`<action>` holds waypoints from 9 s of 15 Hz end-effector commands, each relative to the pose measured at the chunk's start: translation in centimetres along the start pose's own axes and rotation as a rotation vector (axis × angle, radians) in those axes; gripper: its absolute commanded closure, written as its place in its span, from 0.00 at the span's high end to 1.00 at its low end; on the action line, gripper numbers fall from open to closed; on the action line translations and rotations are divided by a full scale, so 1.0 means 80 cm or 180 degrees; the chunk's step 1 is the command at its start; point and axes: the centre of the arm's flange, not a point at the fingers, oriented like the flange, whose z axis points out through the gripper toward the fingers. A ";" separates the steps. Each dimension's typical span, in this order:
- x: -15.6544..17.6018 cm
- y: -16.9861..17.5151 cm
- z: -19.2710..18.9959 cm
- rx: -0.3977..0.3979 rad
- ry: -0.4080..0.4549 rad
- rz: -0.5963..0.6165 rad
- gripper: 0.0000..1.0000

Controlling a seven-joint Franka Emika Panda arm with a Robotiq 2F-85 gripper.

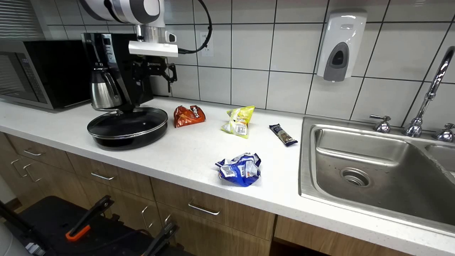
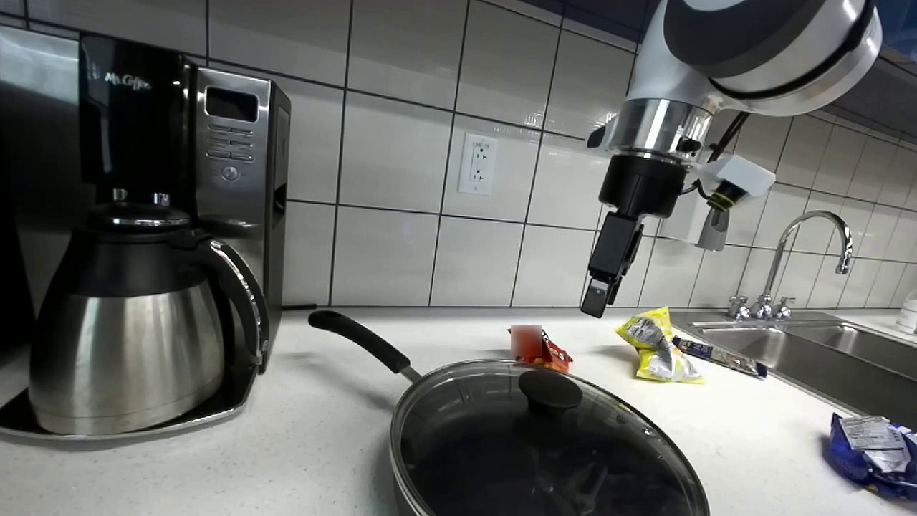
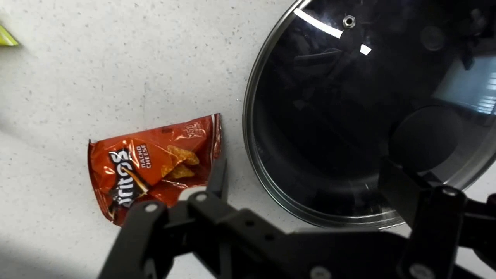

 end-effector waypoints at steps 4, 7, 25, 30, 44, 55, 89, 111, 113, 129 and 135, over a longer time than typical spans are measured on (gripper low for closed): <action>0.049 -0.042 0.003 0.0032 -0.0058 -0.0177 1.00; 0.062 -0.066 0.010 0.0062 -0.0091 -0.0174 1.00; 0.052 -0.119 0.062 0.0169 -0.0370 -0.0026 1.00; 0.047 -0.115 0.071 0.0170 -0.0450 0.0022 1.00; 0.045 -0.120 0.076 0.0139 -0.0642 0.0035 1.00; 0.061 -0.132 0.082 0.0026 -0.0677 -0.0079 1.00; 0.041 -0.128 0.019 -0.0294 -0.0516 -0.0223 0.39; -0.076 -0.025 0.020 -0.0260 0.0316 0.0425 0.39; -0.076 -0.022 0.010 -0.0266 0.0399 0.0426 0.39; -0.150 -0.014 -0.032 -0.0377 0.0484 0.0694 0.39; -0.205 0.007 -0.034 -0.0396 0.0477 0.0924 0.39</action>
